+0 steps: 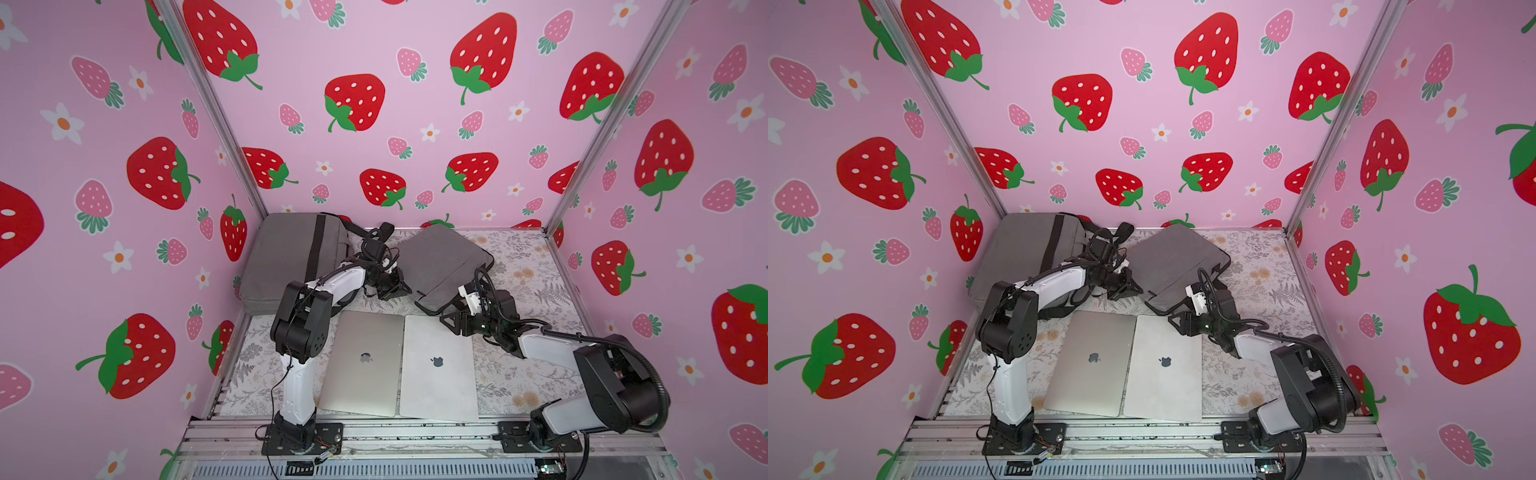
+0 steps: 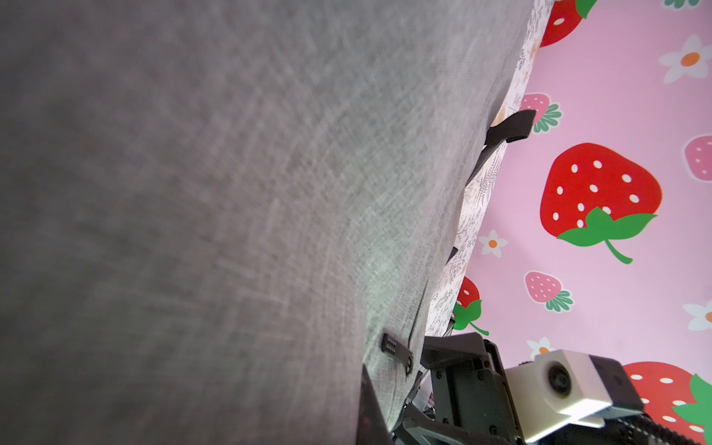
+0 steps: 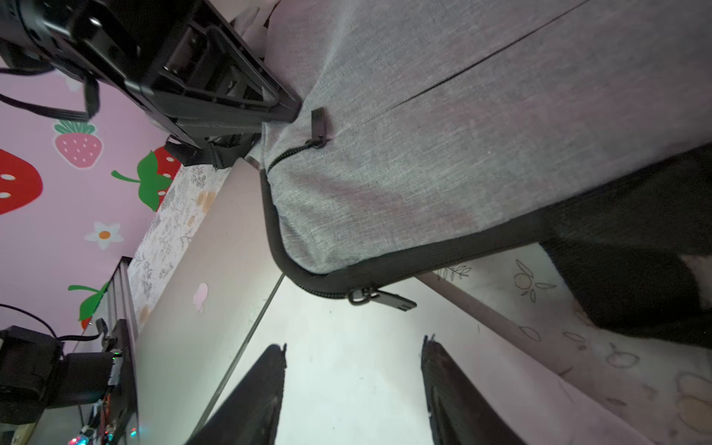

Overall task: Open the zippered laptop bag and take out the laptop
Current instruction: Unzip the zipper on the zippered laptop bag.

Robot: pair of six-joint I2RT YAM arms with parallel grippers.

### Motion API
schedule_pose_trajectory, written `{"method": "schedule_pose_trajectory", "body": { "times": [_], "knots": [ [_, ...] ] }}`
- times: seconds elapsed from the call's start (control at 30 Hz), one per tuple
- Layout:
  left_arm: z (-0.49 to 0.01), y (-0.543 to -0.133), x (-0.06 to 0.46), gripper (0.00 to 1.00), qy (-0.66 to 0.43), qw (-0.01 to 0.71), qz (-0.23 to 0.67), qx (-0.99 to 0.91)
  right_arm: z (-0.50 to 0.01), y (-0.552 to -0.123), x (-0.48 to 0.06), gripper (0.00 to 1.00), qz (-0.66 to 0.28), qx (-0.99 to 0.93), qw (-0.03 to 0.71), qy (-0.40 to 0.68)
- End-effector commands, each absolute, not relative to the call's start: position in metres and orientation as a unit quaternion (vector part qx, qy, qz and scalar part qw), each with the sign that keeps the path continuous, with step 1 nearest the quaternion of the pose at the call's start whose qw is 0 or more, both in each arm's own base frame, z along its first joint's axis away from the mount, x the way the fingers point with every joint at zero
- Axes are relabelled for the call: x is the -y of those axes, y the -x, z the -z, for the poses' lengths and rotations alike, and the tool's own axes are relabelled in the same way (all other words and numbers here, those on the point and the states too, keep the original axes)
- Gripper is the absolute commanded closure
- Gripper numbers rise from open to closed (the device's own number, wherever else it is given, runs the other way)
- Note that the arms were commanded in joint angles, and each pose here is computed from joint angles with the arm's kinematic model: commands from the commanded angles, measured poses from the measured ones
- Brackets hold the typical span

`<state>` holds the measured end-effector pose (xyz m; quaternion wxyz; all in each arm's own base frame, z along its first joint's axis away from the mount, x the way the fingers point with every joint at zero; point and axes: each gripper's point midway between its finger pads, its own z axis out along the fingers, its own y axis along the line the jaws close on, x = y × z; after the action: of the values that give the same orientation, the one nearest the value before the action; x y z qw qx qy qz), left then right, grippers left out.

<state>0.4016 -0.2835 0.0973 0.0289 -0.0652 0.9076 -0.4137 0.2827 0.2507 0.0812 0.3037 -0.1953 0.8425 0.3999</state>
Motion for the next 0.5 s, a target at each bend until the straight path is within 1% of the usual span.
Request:
{"method": "schedule_pose_trajectory", "body": {
  "times": [0.0,0.23,0.47],
  "knots": [
    [-0.144,-0.399,0.291,1.0,0.025,0.046,0.454,-0.889,-0.087,-0.291,-0.262,0.39,-0.401,-0.824,0.317,0.247],
    [-0.148,-0.399,0.291,1.0,0.019,0.041,0.459,-0.887,-0.092,-0.298,-0.281,0.39,-0.428,-0.8,0.305,0.288],
    [-0.149,-0.401,0.291,1.0,0.019,0.04,0.46,-0.887,-0.087,-0.291,-0.292,0.4,-0.462,-0.786,0.267,0.312]
  ]
}}
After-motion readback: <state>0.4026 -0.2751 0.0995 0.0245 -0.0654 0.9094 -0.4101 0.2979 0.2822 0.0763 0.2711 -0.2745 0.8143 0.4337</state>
